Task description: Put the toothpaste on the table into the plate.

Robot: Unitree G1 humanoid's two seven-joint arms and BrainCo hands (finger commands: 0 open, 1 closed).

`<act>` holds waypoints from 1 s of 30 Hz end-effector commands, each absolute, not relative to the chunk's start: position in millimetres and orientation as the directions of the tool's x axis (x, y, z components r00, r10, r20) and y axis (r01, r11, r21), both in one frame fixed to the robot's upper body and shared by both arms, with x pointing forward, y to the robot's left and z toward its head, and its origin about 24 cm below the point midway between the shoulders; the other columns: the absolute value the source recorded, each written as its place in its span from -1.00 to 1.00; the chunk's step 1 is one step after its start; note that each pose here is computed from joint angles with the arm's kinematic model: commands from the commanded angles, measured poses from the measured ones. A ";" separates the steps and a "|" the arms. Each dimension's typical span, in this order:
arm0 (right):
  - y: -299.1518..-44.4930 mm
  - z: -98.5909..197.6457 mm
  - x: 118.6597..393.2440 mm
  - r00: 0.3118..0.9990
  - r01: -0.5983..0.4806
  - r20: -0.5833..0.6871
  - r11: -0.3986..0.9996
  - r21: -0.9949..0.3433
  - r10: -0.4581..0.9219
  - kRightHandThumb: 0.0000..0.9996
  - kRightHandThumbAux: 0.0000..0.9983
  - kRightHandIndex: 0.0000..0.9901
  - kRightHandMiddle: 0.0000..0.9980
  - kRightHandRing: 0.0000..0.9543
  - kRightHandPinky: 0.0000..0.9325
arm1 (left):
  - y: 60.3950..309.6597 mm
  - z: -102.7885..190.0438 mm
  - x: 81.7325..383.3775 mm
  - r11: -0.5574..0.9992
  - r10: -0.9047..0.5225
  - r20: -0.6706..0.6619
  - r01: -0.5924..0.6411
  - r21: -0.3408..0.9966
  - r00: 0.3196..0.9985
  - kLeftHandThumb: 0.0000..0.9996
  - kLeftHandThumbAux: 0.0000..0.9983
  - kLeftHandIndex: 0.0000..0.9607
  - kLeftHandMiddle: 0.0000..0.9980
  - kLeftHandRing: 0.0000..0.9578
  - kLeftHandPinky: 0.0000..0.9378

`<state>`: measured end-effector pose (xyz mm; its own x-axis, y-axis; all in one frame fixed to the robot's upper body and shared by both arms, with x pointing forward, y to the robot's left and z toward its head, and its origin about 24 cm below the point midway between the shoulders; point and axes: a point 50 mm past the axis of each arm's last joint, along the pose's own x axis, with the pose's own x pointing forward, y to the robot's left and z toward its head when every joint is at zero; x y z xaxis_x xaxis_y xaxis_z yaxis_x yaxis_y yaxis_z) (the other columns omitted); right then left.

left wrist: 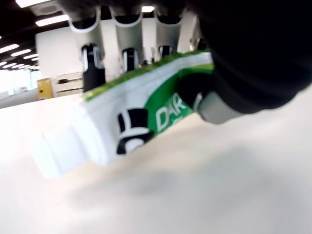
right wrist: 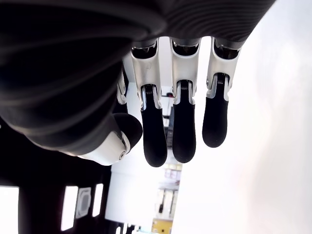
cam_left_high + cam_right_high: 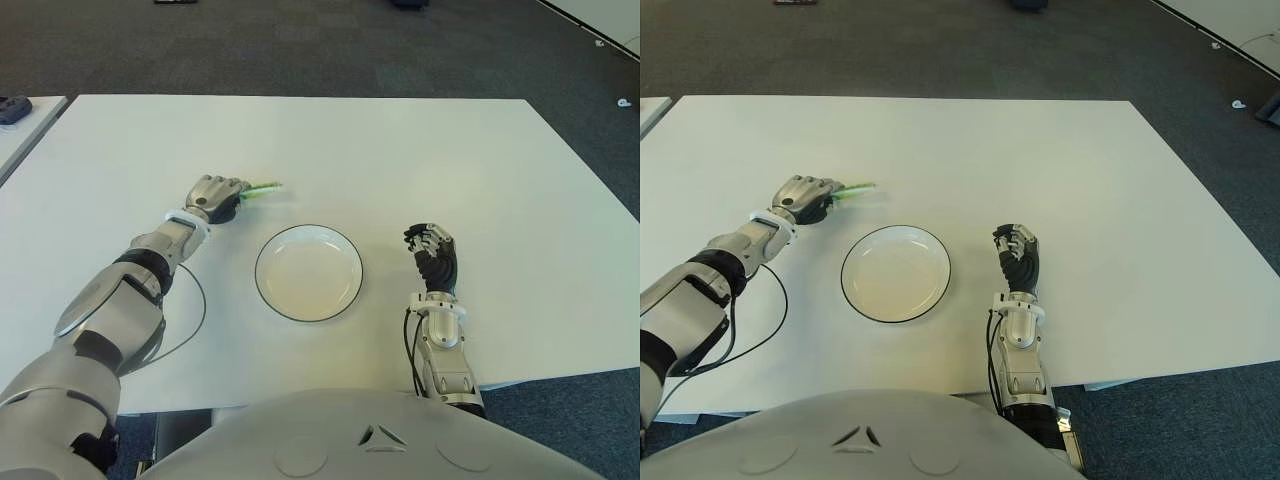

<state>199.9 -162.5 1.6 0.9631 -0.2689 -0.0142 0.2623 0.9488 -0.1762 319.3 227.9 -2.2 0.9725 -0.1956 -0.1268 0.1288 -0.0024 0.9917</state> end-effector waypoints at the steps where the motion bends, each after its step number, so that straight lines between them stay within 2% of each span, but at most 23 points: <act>1: -161.5 0.6 202.2 0.963 0.265 -0.013 0.950 -0.164 -0.271 0.41 0.47 -0.14 -0.02 -0.03 0.02 | 232.2 5.0 323.7 0.142 -0.116 -0.086 0.102 0.985 0.990 0.44 0.41 -0.08 0.71 0.78 0.79; 12: -160.9 1.0 204.7 0.964 0.261 -0.011 0.949 -0.174 -0.267 0.41 0.46 -0.14 -0.03 -0.04 0.01 | 238.0 35.8 330.6 0.483 0.013 0.109 -0.102 0.870 0.994 0.45 0.41 -0.08 0.69 0.74 0.74; 22: -160.9 0.5 207.3 0.965 0.257 -0.002 0.952 -0.167 -0.261 0.41 0.46 -0.14 -0.03 -0.03 0.02 | 229.2 47.6 326.1 0.626 0.098 0.177 -0.199 0.754 0.979 0.44 0.41 -0.08 0.68 0.72 0.75; 30: -160.5 0.2 208.2 0.966 0.255 -0.003 0.952 -0.172 -0.259 0.41 0.46 -0.13 -0.03 -0.05 -0.05 | 218.9 59.8 318.8 0.711 0.105 0.205 -0.218 0.669 0.973 0.44 0.41 -0.08 0.69 0.74 0.79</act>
<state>207.1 -160.5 1.9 0.9661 -0.2581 0.0029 0.2548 0.9518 -0.1707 320.5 221.2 56.8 0.9721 0.0971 0.2137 -0.2226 0.6706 0.7077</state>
